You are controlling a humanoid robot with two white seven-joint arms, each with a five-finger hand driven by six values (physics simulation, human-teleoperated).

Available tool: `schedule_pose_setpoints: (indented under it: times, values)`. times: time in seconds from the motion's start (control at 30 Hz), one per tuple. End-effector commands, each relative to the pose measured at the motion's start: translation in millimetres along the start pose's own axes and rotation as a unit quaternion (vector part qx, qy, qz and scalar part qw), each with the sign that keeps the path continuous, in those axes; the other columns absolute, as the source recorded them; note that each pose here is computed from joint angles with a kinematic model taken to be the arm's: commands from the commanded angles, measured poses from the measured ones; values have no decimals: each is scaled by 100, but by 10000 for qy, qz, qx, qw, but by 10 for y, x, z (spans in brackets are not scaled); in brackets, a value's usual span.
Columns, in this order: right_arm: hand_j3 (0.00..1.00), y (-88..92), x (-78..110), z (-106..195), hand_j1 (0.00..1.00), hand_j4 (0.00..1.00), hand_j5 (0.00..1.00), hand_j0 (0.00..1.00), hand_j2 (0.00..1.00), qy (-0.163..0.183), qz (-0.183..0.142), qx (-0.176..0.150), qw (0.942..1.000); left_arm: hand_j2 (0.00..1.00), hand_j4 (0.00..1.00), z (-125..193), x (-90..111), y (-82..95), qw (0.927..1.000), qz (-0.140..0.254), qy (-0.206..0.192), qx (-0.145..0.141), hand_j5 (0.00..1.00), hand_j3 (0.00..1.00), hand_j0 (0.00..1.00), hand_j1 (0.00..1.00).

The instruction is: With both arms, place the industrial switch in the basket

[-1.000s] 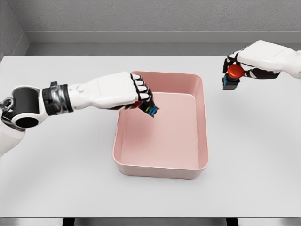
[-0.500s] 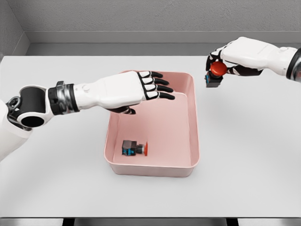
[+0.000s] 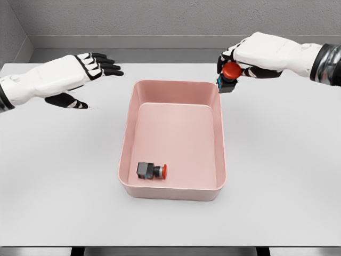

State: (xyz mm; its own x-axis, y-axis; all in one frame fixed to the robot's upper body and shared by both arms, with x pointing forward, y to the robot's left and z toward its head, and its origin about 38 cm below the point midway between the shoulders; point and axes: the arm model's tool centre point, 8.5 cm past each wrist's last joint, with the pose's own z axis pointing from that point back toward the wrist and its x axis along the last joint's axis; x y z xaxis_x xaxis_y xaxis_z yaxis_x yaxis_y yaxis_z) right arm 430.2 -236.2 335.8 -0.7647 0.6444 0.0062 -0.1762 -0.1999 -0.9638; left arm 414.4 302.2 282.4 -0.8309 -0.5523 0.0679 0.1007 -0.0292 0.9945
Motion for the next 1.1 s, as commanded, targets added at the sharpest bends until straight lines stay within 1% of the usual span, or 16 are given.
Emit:
schedule_pose_setpoints:
  times: [0.0, 0.13, 0.27, 0.3, 0.33, 0.43, 0.63, 0.67, 0.7, 0.73, 0.77, 0.8, 0.83, 0.9, 1.0, 1.07]
  values:
    - [47, 103, 132, -170, 47, 47, 47, 47, 47, -251, -63, 121, 9996, 100, 100, 244, -259, 83, 9988, 74, 473, 77, 100, 100, 100, 100]
    - [48, 103, 362, -423, 48, 48, 48, 48, 48, -641, -2, 188, 9978, 100, 100, 408, -403, -124, 9960, 480, 757, 27, 100, 100, 100, 100]
    - [51, 210, 581, -633, 51, 51, 51, 51, 51, -983, 17, 394, 9944, 100, 100, 454, -402, -233, 9952, 528, 809, -148, 100, 100, 100, 100]
    - [70, 215, 595, -646, 70, 70, 70, 70, 70, -1005, 19, 404, 9941, 100, 100, 464, -399, -264, 9950, 554, 816, -176, 100, 100, 100, 100]
    - [100, 211, 608, -662, 100, 100, 100, 100, 100, -1009, 9, 393, 9941, 100, 100, 469, -401, -280, 9948, 564, 826, -192, 100, 100, 100, 100]
    - [100, 209, 615, -662, 100, 100, 100, 100, 100, -1037, 32, 394, 9938, 100, 100, 489, -388, -365, 9941, 633, 839, -262, 100, 100, 100, 100]
    - [100, 204, 572, -626, 100, 100, 100, 100, 100, -966, 37, 400, 9945, 100, 100, 479, -385, -369, 9942, 641, 830, -253, 100, 100, 100, 100]
    - [100, 193, 554, -609, 100, 100, 100, 100, 100, -943, 47, 388, 9948, 100, 100, 477, -381, -367, 9942, 638, 823, -251, 100, 100, 100, 100]
    - [100, 125, 424, -489, 100, 100, 100, 100, 100, -722, 109, 352, 9967, 100, 100, 480, -384, -375, 9941, 647, 830, -257, 100, 100, 100, 100]
    - [100, -60, 209, -253, 100, 100, 100, 100, 100, -350, 149, 104, 9992, 100, 100, 478, -380, -373, 9942, 644, 824, -256, 100, 100, 100, 100]
    - [100, -176, 60, -61, 100, 100, 100, 100, 100, -75, 191, -54, 9998, 100, 100, 480, -384, -376, 9941, 647, 830, -257, 100, 100, 100, 100]
    - [100, -237, -34, 80, 100, 100, 100, 100, 100, 100, 244, -107, 9996, 100, 100, 478, -380, -373, 9942, 644, 824, -256, 100, 100, 100, 100]
    - [100, -240, -81, 149, 100, 100, 100, 100, 100, 187, 236, -124, 9995, 100, 100, 478, -380, -373, 9942, 644, 824, -256, 100, 100, 100, 100]
    - [100, -173, -218, 404, 100, 100, 100, 100, 100, 340, 75, -206, 9992, 100, 100, 476, -379, -379, 9942, 642, 822, -267, 100, 100, 100, 100]
    - [100, 198, -333, 752, 100, 100, 100, 100, 100, 336, 31, 54, 9994, 100, 100, 473, -375, -377, 9943, 638, 815, -265, 100, 100, 100, 100]
    - [100, 359, -394, 960, 100, 100, 100, 100, 100, 419, -47, 69, 9991, 100, 100, 469, -373, -379, 9943, 642, 811, -261, 100, 100, 100, 100]
